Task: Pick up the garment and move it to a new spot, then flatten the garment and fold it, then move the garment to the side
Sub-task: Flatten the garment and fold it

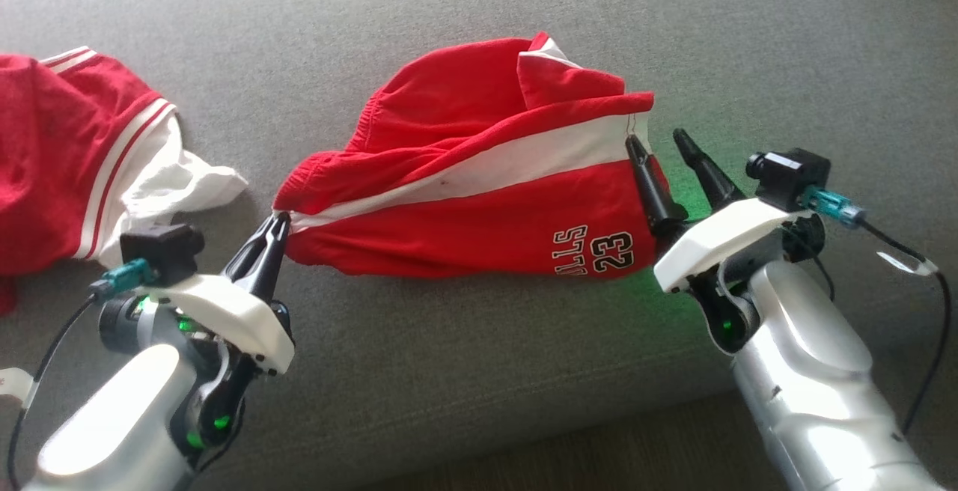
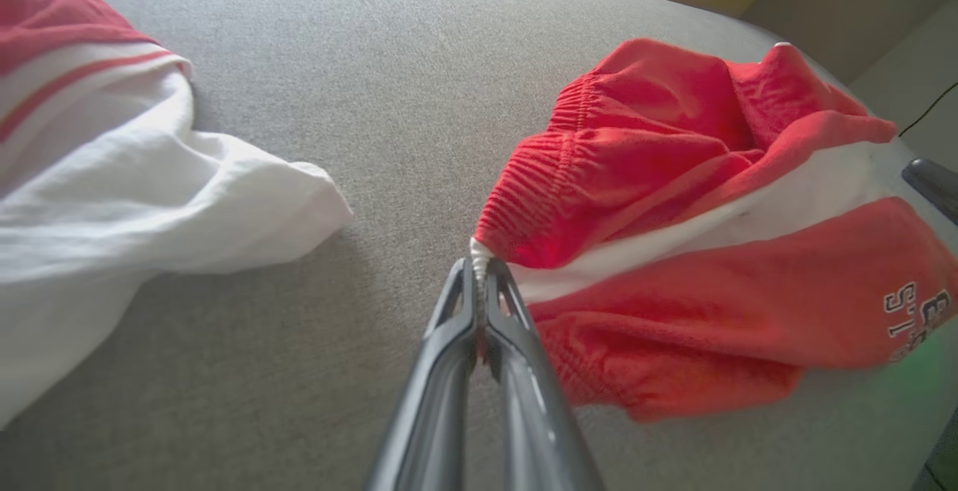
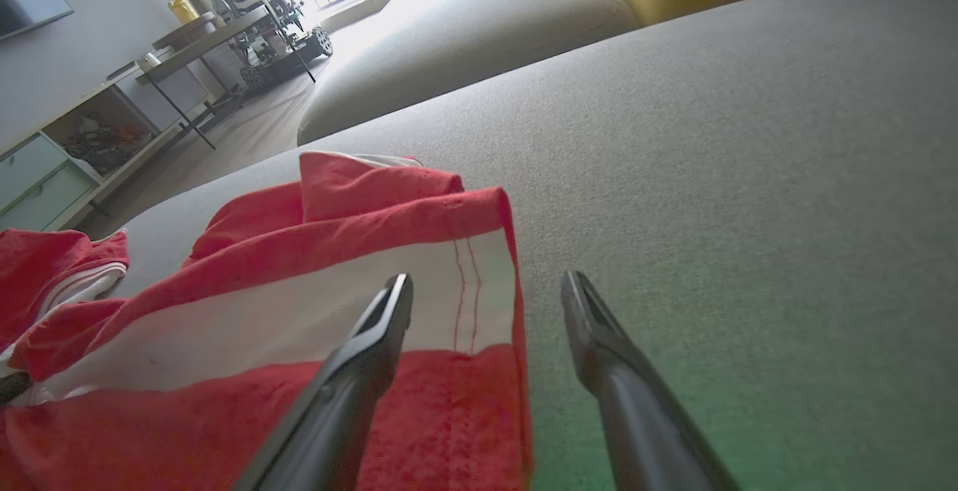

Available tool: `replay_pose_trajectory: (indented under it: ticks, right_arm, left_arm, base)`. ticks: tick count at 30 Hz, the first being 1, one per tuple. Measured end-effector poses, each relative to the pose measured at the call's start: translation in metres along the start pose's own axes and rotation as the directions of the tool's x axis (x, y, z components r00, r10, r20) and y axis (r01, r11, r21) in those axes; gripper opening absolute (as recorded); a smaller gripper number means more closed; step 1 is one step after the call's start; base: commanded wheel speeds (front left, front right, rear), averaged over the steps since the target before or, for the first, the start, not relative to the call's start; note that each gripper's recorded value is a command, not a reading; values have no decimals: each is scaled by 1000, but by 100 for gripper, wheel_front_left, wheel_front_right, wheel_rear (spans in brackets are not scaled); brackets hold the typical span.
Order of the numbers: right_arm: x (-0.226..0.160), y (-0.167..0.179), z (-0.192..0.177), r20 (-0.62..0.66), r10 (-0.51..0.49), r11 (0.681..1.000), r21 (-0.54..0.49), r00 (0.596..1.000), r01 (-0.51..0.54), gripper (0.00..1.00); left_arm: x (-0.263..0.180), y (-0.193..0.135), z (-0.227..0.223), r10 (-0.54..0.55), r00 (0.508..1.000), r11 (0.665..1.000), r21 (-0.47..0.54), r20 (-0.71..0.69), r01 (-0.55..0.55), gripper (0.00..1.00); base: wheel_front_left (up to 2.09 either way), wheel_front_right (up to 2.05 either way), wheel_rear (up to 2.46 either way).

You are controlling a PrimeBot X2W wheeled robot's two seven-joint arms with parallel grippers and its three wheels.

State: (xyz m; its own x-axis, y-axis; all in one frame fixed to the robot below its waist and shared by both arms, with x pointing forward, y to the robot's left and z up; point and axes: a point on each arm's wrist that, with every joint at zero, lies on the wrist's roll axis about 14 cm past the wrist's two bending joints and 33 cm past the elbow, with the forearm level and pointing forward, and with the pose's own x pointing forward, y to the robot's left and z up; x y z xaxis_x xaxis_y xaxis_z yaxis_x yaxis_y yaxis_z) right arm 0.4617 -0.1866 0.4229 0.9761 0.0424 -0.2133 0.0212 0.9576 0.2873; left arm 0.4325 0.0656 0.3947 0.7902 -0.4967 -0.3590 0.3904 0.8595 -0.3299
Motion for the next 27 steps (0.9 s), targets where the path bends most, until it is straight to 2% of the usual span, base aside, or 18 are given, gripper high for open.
replay_pose_trajectory:
  ticks: [14, 16, 21, 22, 23, 25, 27]
  right_arm:
    - [8, 15, -11, -54, 40, 999, 14, 998, -40, 100]
    - [8, 18, -14, -64, 49, 999, 11, 997, -49, 96]
    - [8, 19, -21, -85, 51, 999, 13, 995, -50, 76]
    - [7, 19, -22, -89, 50, 999, 17, 995, -48, 68]
    - [7, 19, -23, -93, 50, 999, 18, 994, -49, 54]
    - [7, 20, -24, -95, 52, 999, 18, 994, -51, 36]
    - [8, 22, -23, -94, 57, 998, 17, 994, -55, 2]
  left_arm:
    - [-4, 4, -2, 15, 1000, 1000, 9, -4, -15, 0]
    - [-5, 4, -3, 15, 1000, 1000, 7, -6, -15, 0]
    - [-6, 5, -4, 21, 1000, 1000, 1, -7, -21, 0]
    - [-6, 5, -4, 22, 1000, 1000, 0, -6, -22, 0]
    - [-7, 5, -5, 23, 1000, 1000, 0, -7, -23, 0]
    - [-8, 5, -5, 25, 1000, 1000, 0, -6, -25, 0]
    - [-8, 5, -4, 25, 1000, 1000, 0, 1, -25, 0]
  base:
    - [0, 0, 0]
    - [0, 0, 0]
    - [0, 0, 0]
    - [0, 0, 0]
    - [0, 0, 0]
    - [0, 0, 0]
    - [0, 0, 0]
